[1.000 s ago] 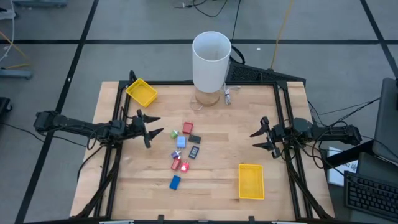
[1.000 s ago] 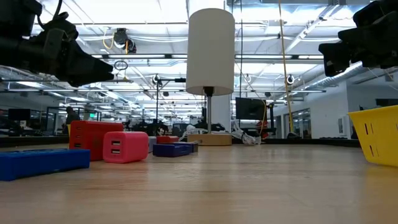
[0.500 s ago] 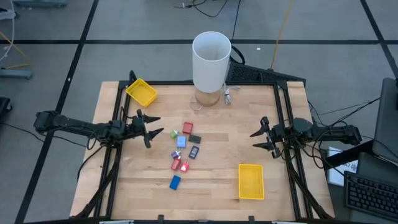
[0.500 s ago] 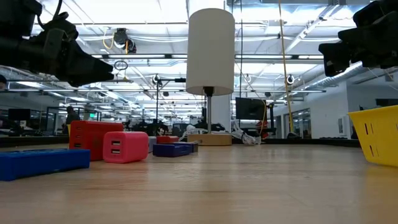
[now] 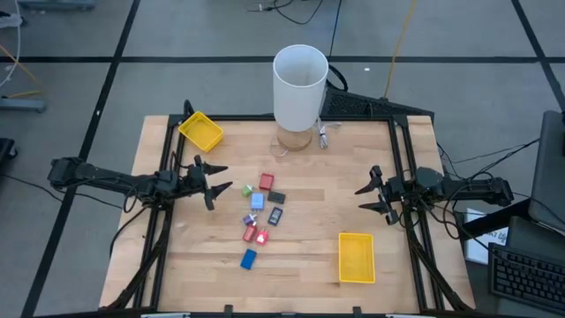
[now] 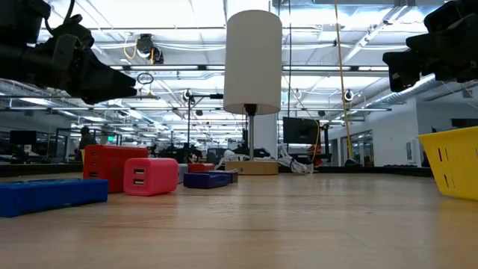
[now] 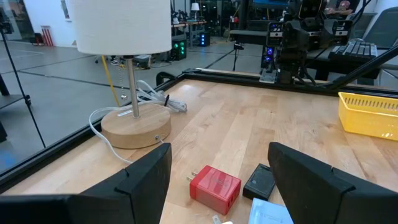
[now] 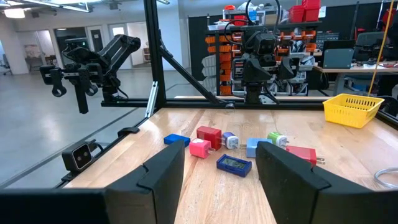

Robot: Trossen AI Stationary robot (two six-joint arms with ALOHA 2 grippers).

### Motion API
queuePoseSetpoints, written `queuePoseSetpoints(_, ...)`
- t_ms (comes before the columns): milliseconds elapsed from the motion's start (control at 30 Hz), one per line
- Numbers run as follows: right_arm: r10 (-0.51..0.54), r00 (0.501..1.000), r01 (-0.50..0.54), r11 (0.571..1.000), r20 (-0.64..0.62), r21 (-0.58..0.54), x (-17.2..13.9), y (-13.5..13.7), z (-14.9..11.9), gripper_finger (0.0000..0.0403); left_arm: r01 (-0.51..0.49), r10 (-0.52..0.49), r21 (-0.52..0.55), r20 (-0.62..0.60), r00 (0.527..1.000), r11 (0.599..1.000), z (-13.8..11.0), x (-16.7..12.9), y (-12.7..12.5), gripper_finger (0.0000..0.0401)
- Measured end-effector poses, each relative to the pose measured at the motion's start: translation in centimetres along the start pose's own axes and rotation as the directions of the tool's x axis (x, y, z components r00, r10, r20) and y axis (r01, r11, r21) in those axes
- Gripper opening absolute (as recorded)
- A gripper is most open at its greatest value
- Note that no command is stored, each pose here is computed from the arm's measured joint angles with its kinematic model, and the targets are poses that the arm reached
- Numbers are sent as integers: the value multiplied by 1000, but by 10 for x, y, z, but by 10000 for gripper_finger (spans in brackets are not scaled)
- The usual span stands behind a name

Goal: Pick & Place Office items

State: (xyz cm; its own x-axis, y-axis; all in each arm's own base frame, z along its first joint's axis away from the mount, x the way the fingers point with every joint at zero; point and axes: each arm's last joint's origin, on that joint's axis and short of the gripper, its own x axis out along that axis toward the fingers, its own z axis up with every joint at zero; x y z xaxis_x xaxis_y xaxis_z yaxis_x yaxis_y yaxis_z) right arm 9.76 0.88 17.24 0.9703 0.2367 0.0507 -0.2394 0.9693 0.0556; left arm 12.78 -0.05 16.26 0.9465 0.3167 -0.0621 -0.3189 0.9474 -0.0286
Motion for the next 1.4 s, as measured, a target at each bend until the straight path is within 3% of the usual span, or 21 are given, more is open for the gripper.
queuePoseSetpoints(1400,0,1000,0,1000,0,0,0,0,0,187,1,-1,-8,23,1000,1000,2,0,0,271)
